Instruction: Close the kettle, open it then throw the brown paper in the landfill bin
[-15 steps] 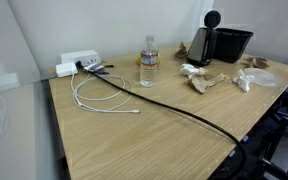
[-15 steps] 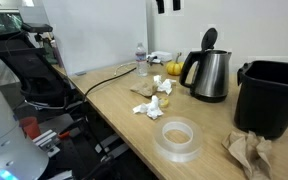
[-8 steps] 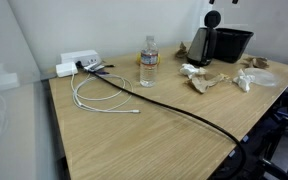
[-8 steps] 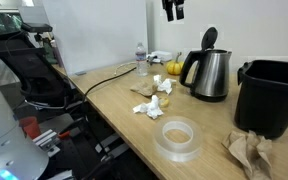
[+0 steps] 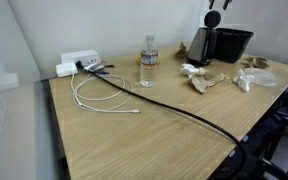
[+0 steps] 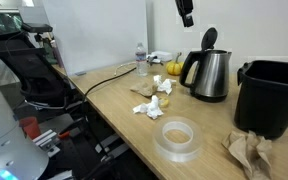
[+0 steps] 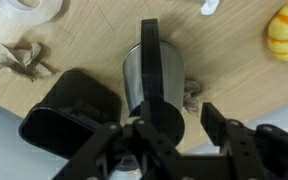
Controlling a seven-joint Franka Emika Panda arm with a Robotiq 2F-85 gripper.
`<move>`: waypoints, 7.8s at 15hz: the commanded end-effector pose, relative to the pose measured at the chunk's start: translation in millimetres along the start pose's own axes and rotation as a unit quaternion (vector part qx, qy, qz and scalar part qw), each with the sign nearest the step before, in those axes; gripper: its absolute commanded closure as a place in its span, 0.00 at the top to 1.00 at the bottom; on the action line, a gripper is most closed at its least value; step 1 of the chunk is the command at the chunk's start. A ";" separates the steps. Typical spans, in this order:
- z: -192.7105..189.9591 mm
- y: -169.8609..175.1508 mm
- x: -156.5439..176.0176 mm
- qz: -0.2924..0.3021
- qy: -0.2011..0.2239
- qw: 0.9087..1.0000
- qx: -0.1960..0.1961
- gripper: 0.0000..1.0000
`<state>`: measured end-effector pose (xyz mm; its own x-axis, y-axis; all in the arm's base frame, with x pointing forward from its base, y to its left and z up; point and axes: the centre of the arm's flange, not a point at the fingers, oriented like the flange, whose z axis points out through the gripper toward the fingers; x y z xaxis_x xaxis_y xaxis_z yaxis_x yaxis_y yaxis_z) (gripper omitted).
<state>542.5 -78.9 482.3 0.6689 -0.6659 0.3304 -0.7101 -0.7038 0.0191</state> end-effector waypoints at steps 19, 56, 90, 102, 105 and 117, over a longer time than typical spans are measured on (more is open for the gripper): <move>14.4 -8.9 39.4 0.153 0.079 0.985 -0.016 0.00; 69.8 -51.5 18.8 0.162 0.162 0.971 -0.070 0.00; 166.3 -5.2 57.8 0.135 0.148 0.971 -0.131 0.00; 147.1 14.4 50.0 0.140 0.123 0.975 -0.118 0.00; 138.2 19.2 49.3 0.143 0.114 0.977 -0.107 0.27; 94.7 19.1 58.9 0.184 0.107 0.973 -0.088 1.00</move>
<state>593.8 -157.0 399.1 0.3211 -0.7639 0.5598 -0.9287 -0.3699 0.0280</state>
